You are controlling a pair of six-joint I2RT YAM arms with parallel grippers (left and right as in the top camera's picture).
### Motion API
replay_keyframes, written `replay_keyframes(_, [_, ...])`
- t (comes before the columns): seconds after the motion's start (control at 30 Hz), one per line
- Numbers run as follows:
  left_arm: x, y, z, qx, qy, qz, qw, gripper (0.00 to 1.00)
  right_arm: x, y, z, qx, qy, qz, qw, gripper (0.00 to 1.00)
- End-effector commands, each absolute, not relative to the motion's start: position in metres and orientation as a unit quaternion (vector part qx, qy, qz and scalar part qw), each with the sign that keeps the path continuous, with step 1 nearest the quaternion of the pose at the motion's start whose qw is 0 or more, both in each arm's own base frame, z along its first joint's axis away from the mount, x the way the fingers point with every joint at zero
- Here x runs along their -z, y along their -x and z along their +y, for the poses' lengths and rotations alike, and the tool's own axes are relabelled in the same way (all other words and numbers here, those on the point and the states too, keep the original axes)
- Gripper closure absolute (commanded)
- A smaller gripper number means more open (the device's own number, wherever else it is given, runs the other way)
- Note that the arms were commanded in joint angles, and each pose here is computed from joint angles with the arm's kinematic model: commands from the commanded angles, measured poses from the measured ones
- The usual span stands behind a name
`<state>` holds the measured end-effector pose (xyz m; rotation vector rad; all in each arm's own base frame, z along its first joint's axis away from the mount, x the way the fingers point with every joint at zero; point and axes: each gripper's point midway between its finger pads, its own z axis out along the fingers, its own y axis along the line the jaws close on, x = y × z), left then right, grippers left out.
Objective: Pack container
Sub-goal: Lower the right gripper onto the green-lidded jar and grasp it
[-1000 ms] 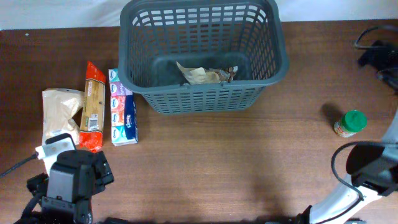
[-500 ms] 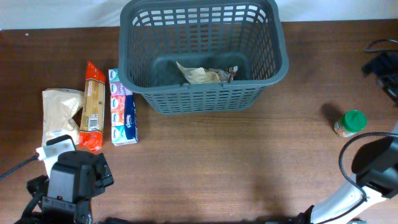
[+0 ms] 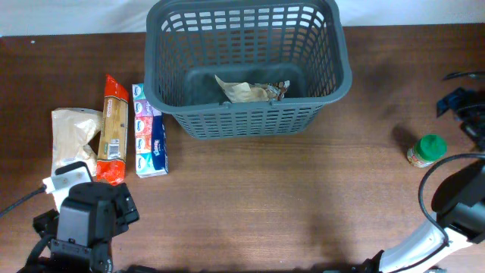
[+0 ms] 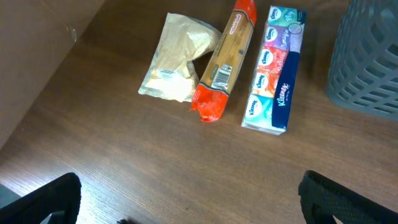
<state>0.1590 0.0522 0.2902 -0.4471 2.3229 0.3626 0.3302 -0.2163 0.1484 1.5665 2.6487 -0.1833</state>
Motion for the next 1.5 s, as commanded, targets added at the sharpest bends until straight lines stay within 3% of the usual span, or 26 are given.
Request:
replay_keyframes(0.0, [-0.293, -0.160, 0.051, -0.134, 0.178, 0.902, 0.369, 0.01, -0.125, -0.329, -0.210, 0.066, -0.484, 0.873, 0.012, 0.01])
replay_keyframes(0.47, [-0.291, -0.157, 0.051, -0.136, 0.177, 0.905, 0.363, 0.01, -0.106, -0.346, -0.200, 0.017, -0.426, 0.904, 0.033, 0.01])
replay_keyframes(0.9, [-0.291, -0.157, 0.051, -0.136, 0.177, 0.905, 0.363, 0.01, -0.053, -0.326, -0.189, 0.015, -0.426, 0.905, -0.003, 0.01])
replay_keyframes(1.47, [-0.290, -0.157, 0.051, -0.137, 0.176, 0.905, 0.362, 0.00, -0.050, -0.333, -0.195, 0.021, -0.405, 0.914, 0.017, 0.01])
